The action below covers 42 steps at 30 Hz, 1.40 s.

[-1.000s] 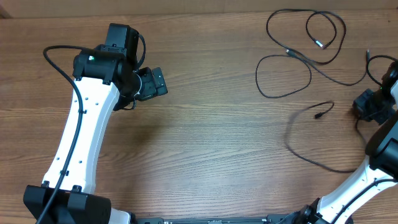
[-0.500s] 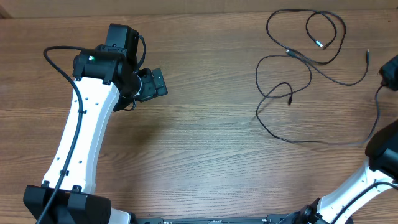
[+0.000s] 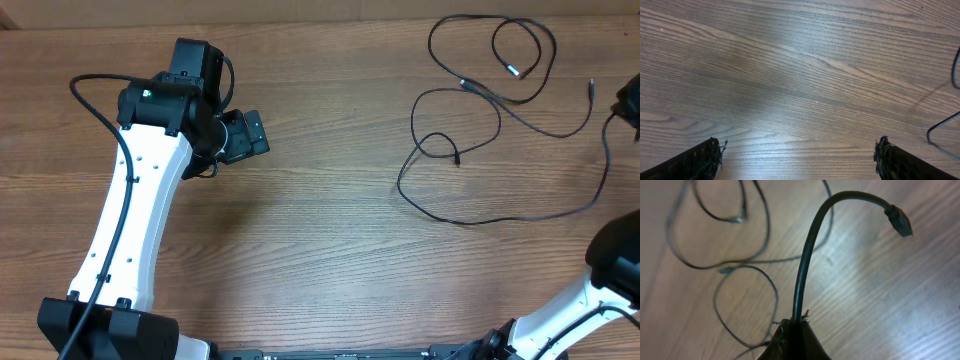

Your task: Untangle cables

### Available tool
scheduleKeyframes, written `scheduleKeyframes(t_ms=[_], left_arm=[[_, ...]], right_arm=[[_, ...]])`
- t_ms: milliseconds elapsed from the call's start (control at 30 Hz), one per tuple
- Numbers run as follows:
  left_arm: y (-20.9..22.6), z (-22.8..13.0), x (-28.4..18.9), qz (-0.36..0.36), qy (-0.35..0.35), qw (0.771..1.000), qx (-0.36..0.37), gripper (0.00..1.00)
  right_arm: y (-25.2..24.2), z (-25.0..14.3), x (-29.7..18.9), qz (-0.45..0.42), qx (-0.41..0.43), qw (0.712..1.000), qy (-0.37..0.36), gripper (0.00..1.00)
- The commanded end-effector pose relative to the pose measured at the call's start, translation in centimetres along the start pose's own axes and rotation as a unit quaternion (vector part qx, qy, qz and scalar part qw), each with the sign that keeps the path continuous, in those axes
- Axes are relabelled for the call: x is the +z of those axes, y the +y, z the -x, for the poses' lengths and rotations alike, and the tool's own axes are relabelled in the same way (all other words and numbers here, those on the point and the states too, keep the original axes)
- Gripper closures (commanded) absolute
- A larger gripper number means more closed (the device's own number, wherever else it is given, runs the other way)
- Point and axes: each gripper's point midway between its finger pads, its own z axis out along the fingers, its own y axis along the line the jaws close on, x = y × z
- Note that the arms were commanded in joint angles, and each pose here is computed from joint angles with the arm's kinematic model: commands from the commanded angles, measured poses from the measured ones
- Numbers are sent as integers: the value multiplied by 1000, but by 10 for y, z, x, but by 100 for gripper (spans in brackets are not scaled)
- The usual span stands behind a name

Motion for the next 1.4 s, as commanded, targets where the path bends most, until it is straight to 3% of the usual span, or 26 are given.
scheduleKeyframes(t_ms=[0, 300, 633, 900, 1367], left_arm=[[1, -1, 4, 6, 4, 1000, 12, 1], [1, 0, 4, 6, 4, 1000, 12, 0], [1, -1, 4, 5, 4, 1000, 12, 0], [1, -1, 4, 5, 4, 1000, 11, 0], [2, -1, 4, 6, 5, 1000, 11, 0]], right_arm=[[25, 11, -63, 43, -30, 995, -83, 96], [44, 27, -121, 54, -140, 970, -190, 96], [6, 43, -146, -68, -119, 958, -252, 96], [45, -12, -114, 33, -150, 980, -130, 96], [73, -131, -28, 14, -219, 972, 82, 96]])
